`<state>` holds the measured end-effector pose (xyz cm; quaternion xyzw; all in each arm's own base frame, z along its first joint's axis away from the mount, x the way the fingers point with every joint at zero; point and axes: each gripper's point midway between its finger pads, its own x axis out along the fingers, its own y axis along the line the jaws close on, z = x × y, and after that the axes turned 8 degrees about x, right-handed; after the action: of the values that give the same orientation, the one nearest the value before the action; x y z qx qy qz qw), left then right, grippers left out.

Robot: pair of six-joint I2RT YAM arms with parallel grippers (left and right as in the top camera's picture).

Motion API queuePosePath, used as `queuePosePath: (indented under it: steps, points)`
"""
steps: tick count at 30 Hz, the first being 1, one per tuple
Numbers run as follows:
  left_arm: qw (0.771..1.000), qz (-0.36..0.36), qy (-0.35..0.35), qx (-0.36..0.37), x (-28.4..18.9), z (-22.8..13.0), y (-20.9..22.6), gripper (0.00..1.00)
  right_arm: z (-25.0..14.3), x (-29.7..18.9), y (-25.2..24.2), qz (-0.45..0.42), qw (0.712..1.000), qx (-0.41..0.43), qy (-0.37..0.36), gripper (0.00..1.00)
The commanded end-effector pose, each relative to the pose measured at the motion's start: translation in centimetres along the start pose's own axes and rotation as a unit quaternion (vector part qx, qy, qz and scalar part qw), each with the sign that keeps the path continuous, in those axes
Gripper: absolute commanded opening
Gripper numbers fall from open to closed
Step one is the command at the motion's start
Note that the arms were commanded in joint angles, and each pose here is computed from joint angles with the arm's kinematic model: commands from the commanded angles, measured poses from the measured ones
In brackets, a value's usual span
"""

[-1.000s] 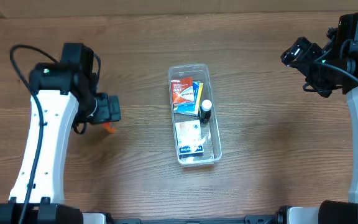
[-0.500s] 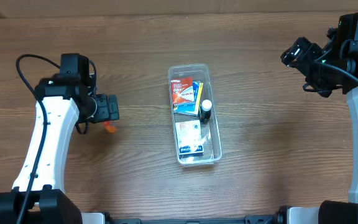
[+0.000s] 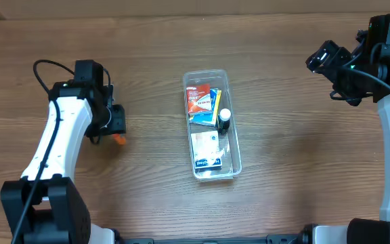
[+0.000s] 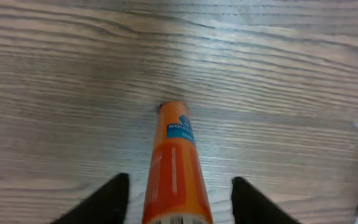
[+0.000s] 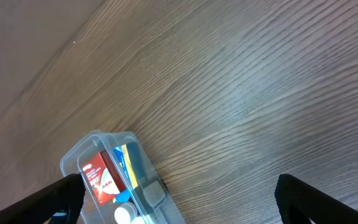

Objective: Pack container
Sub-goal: 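Move the left gripper to the orange tube and grasp it, then lower the orange tube into the container beside the bottle and release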

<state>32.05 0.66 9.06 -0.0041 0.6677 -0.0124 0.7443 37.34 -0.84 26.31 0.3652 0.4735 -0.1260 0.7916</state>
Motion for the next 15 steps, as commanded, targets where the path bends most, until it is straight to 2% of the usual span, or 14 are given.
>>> queuePosePath:
  steps: [1, 8, 15]
  points:
    - [1.000, -0.006, -0.003, 0.005, 0.0, 0.3, -0.2, 0.45, 0.2, -0.3, 0.3, 0.007, 1.000, -0.001, -0.003, 1.00]
    - [1.000, -0.007, -0.013, 0.007, -3.1, 0.9, -0.5, 0.34, 0.2, -0.3, 0.3, 0.007, 1.000, -0.001, -0.003, 1.00]
    - [0.998, -0.005, -0.059, 0.026, -9.5, 2.4, -1.8, 0.34, 0.2, -0.3, 0.3, 0.007, 1.000, -0.001, -0.003, 1.00]
